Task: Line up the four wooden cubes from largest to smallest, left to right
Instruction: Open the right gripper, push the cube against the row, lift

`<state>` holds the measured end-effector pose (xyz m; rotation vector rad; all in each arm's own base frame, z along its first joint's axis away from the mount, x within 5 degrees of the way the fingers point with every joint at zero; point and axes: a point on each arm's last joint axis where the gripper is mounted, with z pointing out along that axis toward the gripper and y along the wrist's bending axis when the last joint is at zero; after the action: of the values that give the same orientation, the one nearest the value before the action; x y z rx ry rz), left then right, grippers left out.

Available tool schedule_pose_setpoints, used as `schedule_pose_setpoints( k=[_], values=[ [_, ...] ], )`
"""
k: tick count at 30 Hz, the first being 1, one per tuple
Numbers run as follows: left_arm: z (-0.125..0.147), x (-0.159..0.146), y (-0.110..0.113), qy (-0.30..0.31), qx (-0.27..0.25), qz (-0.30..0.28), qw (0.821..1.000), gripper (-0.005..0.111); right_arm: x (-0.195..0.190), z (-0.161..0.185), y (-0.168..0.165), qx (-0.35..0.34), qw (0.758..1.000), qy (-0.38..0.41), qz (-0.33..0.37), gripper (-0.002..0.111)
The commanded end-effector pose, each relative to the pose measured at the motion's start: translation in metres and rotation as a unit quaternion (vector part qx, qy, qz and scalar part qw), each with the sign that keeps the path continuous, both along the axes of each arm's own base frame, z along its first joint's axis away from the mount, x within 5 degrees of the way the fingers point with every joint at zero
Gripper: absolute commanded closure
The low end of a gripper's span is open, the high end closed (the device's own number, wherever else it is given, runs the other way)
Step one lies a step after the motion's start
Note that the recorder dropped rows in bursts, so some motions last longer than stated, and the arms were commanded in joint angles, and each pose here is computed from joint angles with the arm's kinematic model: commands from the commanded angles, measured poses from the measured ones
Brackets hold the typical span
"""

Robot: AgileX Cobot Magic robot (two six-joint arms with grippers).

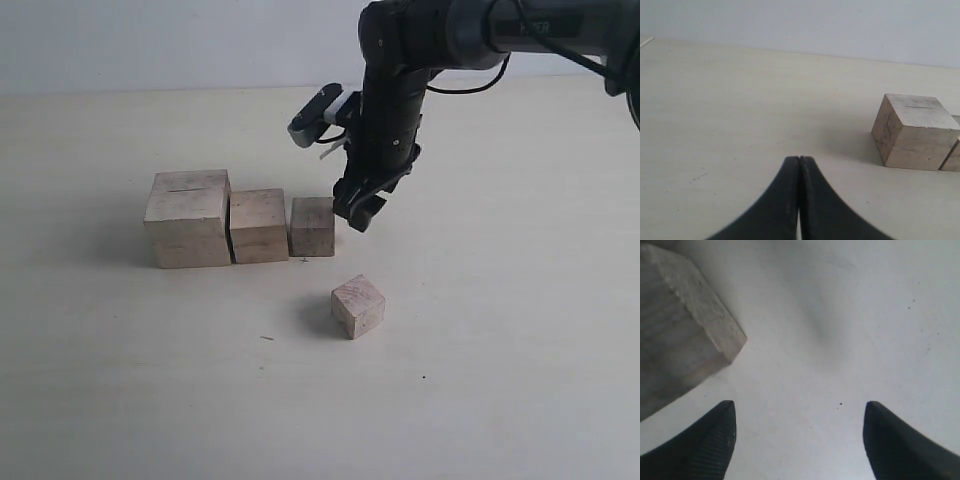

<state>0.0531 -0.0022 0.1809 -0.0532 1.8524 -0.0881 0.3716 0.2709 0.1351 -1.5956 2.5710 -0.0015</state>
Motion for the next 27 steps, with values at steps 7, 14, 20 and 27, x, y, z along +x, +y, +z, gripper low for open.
schedule_pose_setpoints(
  k=[7, 14, 20, 27],
  values=[
    [0.0003, 0.0, -0.0001, -0.007, -0.003, 0.001, 1.0, 0.107, -0.0006, -0.0017, 0.0079, 0.041, 0.999, 0.004, -0.018, 0.041],
    [0.0003, 0.0, -0.0001, -0.007, -0.003, 0.001, 1.0, 0.107, -0.0038, -0.0013, 0.0123, 0.066, 0.997, 0.024, -0.034, 0.041],
    [0.0003, 0.0, -0.0001, -0.007, -0.003, 0.001, 1.0, 0.107, -0.0051, -0.0015, 0.0115, 0.061, 0.997, 0.031, -0.034, 0.041],
    [0.0003, 0.0, -0.0001, -0.007, -0.003, 0.001, 1.0, 0.107, -0.0033, 0.0058, 0.0044, 0.031, 0.999, 0.014, -0.019, 0.041]
  ],
)
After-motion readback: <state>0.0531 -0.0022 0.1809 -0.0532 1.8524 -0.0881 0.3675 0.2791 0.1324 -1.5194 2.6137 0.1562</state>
